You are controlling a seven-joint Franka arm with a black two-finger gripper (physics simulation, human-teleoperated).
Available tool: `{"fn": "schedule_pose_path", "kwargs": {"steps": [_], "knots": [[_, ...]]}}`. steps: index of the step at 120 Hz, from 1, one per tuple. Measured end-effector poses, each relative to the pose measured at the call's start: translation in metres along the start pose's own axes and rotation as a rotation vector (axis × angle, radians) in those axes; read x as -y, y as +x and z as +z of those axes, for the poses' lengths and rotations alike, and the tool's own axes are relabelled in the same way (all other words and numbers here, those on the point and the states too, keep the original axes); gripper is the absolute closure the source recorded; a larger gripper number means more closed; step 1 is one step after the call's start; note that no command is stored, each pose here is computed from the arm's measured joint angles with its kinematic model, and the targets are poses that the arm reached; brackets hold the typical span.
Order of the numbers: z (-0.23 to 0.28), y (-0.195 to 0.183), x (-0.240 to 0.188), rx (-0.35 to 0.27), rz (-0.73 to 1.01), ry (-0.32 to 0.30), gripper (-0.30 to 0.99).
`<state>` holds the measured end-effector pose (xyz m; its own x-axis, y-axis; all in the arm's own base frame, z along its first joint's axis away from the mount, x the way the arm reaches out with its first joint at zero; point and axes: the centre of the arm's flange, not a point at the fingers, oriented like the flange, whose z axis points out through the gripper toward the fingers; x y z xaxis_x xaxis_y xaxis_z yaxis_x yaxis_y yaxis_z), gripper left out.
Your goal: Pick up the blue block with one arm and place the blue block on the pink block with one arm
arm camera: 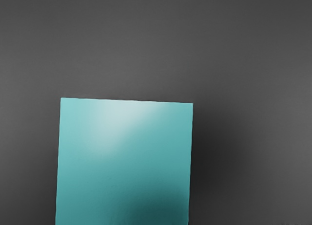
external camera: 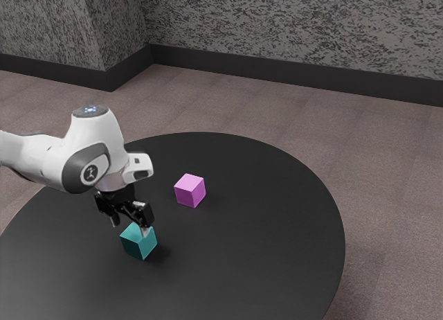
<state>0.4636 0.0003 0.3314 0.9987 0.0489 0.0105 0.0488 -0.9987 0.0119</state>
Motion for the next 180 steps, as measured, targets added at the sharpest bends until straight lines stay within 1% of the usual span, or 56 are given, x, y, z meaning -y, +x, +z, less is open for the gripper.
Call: {"fn": "schedule_pose_path", "kwargs": {"steps": [20,36,41,86,112,128,140,149,154,159,170,180], "knots": [[0.025,0.001,0.001,0.038,0.040,0.000,0.04],[0.036,0.003,0.002,0.052,0.062,-0.001,0.04],[0.042,0.005,0.003,0.058,0.067,-0.002,0.01],[0.058,0.022,0.017,0.046,0.084,-0.002,0.02],[0.066,0.024,0.016,0.041,0.105,-0.001,0.25],[0.065,0.026,0.015,0.025,0.114,0.002,0.30],[0.060,0.030,0.016,0.007,0.116,0.005,0.31],[0.038,0.050,0.014,-0.034,0.122,0.010,0.31],[0.010,0.072,0.012,-0.065,0.137,0.028,0.32],[-0.011,0.089,0.011,-0.079,0.145,0.044,0.32],[-0.034,0.135,0.011,-0.073,0.141,0.065,0.32],[-0.036,0.168,0.009,-0.052,0.123,0.060,0.33]]}}
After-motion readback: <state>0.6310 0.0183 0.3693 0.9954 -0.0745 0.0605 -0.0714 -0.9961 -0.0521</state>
